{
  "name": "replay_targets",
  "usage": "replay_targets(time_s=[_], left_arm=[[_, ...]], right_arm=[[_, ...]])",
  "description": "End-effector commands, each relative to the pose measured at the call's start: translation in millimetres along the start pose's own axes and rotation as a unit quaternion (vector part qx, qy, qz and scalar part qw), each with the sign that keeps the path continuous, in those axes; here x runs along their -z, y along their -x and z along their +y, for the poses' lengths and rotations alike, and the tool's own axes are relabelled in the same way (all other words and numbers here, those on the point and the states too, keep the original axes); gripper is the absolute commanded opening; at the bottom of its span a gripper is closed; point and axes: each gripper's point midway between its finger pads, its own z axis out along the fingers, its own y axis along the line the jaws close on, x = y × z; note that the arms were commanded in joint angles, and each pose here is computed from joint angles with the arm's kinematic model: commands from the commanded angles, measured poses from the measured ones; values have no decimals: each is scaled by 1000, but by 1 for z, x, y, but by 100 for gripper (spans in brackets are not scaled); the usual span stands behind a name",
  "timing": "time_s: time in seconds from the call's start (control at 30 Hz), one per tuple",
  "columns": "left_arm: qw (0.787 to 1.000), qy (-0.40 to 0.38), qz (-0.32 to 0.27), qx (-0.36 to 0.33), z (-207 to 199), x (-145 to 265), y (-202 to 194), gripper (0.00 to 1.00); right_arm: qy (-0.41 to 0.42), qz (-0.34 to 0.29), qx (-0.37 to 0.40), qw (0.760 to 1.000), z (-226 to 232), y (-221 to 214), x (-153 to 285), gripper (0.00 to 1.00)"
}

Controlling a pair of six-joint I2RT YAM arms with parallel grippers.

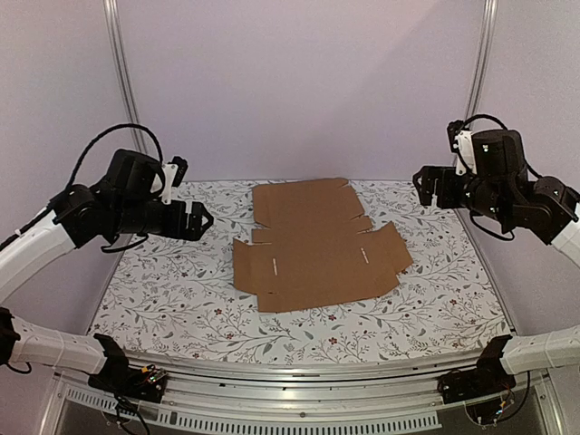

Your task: Fold the paper box

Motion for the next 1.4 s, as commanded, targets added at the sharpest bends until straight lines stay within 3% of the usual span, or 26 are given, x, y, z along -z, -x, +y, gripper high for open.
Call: replay_targets(time_s=[0.0, 0.3, 0.8, 1.03, 1.37], left_arm=[[999, 20, 31, 2, 3, -10, -16, 100], [998, 32, 55, 13, 6, -36, -34, 100], [995, 14, 75, 63, 4, -68, -62, 100], [994, 0, 86, 64, 0, -69, -68, 99], [996, -17, 71, 59, -3, -55, -63, 100]], right_arm=[[-55, 45, 0, 997, -18, -32, -6, 99], [-31, 126, 22, 991, -13, -89, -12, 99], [11, 299, -121, 947, 14, -222, -47, 96], [24, 322, -209, 923, 22, -260, -76, 90], [42, 274, -280, 919, 19, -277, -105, 76]])
